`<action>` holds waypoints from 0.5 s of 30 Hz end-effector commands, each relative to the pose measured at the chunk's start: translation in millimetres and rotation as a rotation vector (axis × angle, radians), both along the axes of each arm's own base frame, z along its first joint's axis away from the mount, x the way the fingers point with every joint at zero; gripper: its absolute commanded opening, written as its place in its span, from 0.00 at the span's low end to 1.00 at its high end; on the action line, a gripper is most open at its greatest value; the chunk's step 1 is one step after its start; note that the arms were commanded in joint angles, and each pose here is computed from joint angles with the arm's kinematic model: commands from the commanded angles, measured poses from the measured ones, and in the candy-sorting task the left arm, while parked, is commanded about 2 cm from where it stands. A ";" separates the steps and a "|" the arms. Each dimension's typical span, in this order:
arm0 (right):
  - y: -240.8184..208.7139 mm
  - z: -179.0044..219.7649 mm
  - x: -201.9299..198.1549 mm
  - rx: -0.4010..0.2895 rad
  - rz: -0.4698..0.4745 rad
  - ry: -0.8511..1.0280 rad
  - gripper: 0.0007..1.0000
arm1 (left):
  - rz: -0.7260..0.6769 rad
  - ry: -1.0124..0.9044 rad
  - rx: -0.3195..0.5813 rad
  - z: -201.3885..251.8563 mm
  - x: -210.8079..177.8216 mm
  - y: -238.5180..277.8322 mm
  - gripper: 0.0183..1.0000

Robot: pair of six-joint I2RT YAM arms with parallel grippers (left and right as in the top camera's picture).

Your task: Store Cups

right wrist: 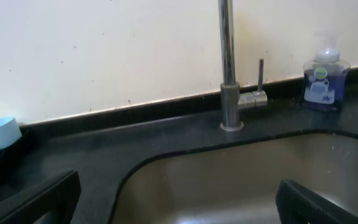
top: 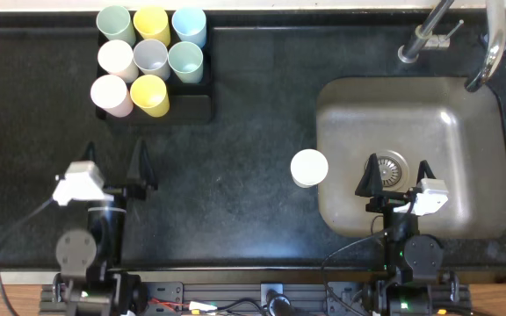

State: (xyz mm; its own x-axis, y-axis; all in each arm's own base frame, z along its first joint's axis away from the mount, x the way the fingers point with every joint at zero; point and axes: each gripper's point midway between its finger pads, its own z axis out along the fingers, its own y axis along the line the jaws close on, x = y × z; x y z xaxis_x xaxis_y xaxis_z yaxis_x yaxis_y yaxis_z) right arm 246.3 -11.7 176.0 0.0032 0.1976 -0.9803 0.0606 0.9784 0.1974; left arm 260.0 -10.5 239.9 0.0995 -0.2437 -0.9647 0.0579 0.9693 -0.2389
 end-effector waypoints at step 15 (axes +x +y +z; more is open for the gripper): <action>-0.1 -3.4 0.3 -0.006 -0.001 0.000 1.00 | 0.018 0.186 0.156 -83.9 -14.3 4.9 1.00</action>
State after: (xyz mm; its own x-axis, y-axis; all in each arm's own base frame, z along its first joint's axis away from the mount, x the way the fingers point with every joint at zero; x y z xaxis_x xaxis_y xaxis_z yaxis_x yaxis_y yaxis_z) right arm 246.3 -11.6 175.9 0.0028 0.1976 -0.9803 0.0603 0.9785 0.1974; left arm 246.2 -7.6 154.5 -0.0894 -0.1151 -0.9893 0.0147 0.9930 -0.1168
